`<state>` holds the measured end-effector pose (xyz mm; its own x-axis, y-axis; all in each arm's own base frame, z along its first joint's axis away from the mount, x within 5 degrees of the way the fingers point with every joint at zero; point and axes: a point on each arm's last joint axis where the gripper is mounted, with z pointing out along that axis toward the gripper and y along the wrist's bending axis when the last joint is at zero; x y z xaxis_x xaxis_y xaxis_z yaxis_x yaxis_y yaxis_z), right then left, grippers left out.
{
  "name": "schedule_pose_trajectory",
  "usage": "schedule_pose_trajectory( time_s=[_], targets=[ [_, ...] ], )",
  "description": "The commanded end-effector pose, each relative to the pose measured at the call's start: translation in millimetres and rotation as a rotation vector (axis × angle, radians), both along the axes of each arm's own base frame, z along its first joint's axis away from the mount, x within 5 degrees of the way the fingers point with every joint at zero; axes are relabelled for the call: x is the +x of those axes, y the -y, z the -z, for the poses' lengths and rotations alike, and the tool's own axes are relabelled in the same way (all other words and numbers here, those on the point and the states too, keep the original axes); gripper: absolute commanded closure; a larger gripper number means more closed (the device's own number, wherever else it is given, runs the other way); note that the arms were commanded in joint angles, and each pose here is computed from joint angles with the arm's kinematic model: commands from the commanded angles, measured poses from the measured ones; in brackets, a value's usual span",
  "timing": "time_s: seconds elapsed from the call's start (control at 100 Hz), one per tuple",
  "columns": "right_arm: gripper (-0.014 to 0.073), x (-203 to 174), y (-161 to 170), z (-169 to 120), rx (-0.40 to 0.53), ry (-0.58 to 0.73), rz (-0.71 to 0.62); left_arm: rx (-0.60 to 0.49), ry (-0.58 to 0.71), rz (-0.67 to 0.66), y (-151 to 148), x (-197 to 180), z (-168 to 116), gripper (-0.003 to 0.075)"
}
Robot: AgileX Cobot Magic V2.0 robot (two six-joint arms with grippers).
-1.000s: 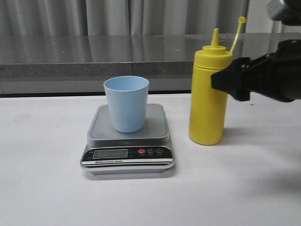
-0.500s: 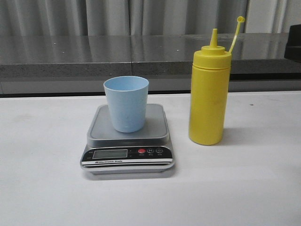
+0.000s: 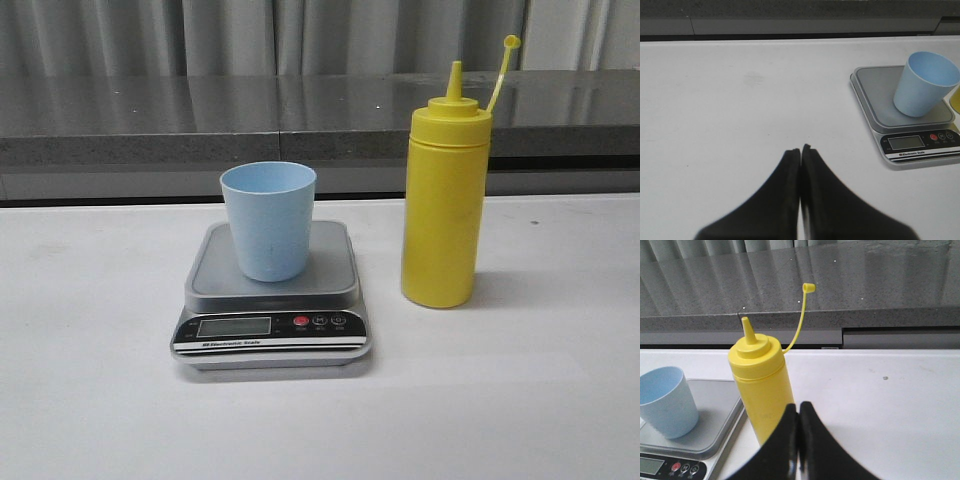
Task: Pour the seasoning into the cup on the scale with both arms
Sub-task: 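Open the right gripper and withdraw it from the bottle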
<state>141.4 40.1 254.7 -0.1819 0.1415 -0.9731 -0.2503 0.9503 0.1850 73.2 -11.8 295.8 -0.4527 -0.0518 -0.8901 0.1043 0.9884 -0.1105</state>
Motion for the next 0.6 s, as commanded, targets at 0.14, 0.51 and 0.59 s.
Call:
schedule_pose_trajectory(
  time_s=[0.14, 0.51, 0.59],
  targets=[
    [0.0662, -25.7, 7.5, -23.1, -0.032, 0.117, -0.001, -0.029, 0.089, -0.005, 0.6, 2.5, -14.2, 0.074],
    [0.0664, -59.4, 18.6, -30.4, -0.027, 0.169, 0.023, -0.029, 0.089, -0.005, 0.6, 2.5, -14.2, 0.074],
    [0.0664, -63.3, 19.6, -32.5, -0.022, 0.194, 0.023, -0.029, 0.089, -0.005, 0.6, 2.5, -14.2, 0.074]
  ],
)
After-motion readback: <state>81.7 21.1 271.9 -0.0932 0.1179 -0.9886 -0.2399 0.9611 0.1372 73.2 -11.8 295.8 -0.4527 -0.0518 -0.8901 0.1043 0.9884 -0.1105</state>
